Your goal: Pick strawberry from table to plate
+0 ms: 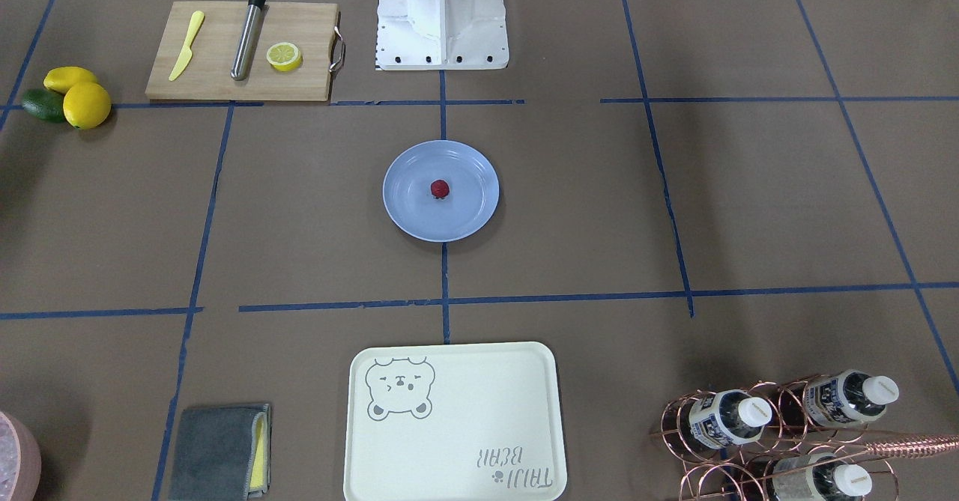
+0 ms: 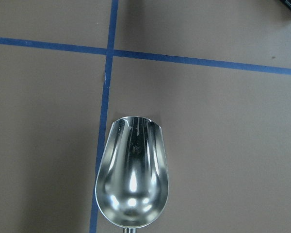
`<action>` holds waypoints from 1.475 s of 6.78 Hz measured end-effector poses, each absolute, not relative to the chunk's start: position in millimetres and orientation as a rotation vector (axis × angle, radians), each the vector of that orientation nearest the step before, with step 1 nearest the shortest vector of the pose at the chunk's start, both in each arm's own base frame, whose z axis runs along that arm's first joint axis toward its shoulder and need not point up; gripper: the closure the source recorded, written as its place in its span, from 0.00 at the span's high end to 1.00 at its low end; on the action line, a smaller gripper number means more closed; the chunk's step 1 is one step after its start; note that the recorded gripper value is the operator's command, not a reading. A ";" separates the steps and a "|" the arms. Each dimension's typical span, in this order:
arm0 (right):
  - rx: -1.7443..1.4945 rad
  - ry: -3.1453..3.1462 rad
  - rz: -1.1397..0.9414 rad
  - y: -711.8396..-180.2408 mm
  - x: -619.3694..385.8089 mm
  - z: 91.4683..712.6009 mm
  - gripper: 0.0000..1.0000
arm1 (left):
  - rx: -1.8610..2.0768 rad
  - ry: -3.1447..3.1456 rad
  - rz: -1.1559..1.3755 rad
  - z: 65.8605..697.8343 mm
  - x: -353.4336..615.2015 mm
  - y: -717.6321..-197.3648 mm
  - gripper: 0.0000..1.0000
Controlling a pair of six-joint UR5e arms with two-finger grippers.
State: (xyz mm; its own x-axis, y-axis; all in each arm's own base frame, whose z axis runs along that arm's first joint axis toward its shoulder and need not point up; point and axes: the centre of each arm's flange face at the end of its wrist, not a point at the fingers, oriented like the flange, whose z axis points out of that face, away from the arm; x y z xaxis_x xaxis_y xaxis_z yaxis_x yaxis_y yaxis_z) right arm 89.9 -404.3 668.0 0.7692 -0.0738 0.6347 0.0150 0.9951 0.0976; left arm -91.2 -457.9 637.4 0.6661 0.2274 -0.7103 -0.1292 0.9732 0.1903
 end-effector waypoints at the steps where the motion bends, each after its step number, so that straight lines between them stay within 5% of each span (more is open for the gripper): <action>1: 0.094 -0.702 -0.049 -404.0 89.3 666.8 1.00 | 0.128 0.817 0.202 637.2 -91.3 -457.7 1.00; 10: 0.103 -0.711 -0.053 -407.1 88.3 663.7 1.00 | 0.132 0.817 0.202 635.3 -91.4 -458.1 1.00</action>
